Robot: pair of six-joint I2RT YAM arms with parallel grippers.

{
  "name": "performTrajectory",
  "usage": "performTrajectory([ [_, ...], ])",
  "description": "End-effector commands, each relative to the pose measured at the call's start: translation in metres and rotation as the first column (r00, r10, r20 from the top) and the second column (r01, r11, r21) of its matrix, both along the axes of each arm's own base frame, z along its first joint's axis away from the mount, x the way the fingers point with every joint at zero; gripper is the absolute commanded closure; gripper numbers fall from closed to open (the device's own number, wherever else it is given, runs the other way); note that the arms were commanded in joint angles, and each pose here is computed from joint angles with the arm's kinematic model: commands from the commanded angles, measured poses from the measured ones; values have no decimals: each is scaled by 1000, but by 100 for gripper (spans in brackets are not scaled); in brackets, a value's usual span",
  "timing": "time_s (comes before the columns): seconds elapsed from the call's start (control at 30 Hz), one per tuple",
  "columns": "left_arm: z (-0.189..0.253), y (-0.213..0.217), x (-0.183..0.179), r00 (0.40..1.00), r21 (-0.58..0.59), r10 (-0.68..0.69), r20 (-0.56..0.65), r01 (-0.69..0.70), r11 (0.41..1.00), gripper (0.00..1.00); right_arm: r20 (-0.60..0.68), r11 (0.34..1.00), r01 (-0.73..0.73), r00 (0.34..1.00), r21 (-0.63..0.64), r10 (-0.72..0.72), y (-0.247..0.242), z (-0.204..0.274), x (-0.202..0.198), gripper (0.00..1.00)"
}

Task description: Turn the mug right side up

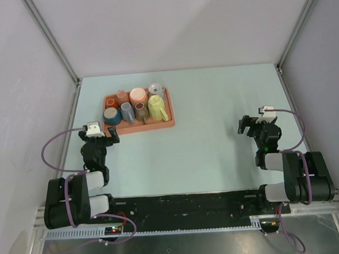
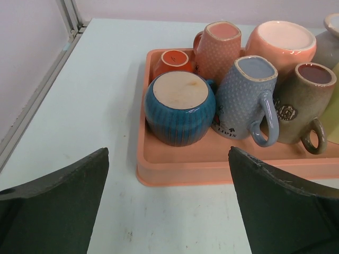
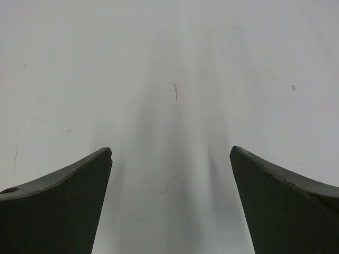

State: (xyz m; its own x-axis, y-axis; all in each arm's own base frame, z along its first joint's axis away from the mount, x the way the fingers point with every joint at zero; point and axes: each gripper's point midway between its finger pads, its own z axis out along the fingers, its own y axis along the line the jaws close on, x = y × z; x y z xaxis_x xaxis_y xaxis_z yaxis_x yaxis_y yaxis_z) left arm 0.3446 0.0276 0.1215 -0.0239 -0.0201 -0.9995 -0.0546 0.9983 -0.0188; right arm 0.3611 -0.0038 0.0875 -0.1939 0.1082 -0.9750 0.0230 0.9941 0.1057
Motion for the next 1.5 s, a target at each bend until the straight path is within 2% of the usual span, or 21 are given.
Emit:
performTrajectory([
  [0.0, 18, 1, 8, 999, 33, -8, 52, 6, 999, 2, 60, 1000, 22, 998, 4, -22, -3, 21, 10, 0],
  [0.13, 20, -1, 7, 998, 38, -14, 61, 12, 999, 2, 23, 999, 50, 998, 3, -50, -8, 44, 15, 0],
  [0.17, 28, -3, 5, 996, 47, -28, 85, 24, 999, 2, 29, 1000, 18, 999, 8, -18, -3, 53, 16, 0],
  [0.23, 39, -21, 2, 986, 99, -142, 87, 133, 986, 2, 69, 998, -57, 996, 19, 56, 9, 77, 15, 0],
  [0.3, 47, -55, 0, 939, 189, -345, 5, 338, 922, 2, 113, 991, -135, 985, 20, 132, 22, 102, 13, 0],
  [0.37, 63, -81, -2, 883, 272, -463, -73, 464, 843, 1, 140, 978, -206, 970, 28, 200, 35, 123, 11, 0],
  [0.47, 90, -125, -4, 786, 408, -586, -198, 610, 680, 2, 151, 945, -325, 937, 42, 315, 57, 143, 6, 0],
  [0.5, 85, -135, -5, 748, 428, -602, -279, 658, 619, 2, 146, 932, -359, 925, 47, 349, 65, 148, 4, 0],
  [0.63, 101, -182, 1, 594, 527, -676, -436, 778, 343, 2, 119, 893, -446, 892, 65, 436, 86, 156, -7, 0],
  [0.7, 101, -205, 6, 532, 613, -686, -496, 774, 158, 2, 103, 880, -471, 880, 56, 464, 97, 156, -14, 0],
  [0.73, 100, -219, 7, 502, 661, -686, -526, 749, 41, 2, 94, 878, -477, 877, 47, 471, 101, 155, -17, 0],
  [0.8, 89, -240, 8, 437, 691, -670, -600, 705, -159, 5, 68, 868, -495, 868, 32, 492, 109, 150, -24, 0],
  [0.9, 61, -264, 18, 366, 654, -595, -716, 650, -388, 9, 42, 856, -517, 856, 15, 516, 120, 146, -33, 0],
  [0.97, 47, -274, 29, 341, 612, -535, -773, 623, -488, 10, 25, 847, -531, 848, 16, 530, 127, 144, -40, 0],
  [1.07, 29, -284, 57, 337, 552, -446, -829, 616, -561, 13, -9, 838, -546, 838, -10, 545, 131, 137, -47, 0],
  [1.17, 18, -284, 78, 341, 498, -364, -867, 634, -592, 15, -28, 837, -546, 838, -33, 545, 132, 133, -51, 0],
  [1.33, -7, -265, 75, 272, 347, -219, -937, 662, -665, 17, -41, 835, -548, 836, -43, 547, 134, 129, -51, 0],
  [1.47, -19, -261, 77, 243, 291, -168, -955, 672, -681, 21, -50, 838, -544, 839, -42, 542, 134, 126, -48, 0],
])
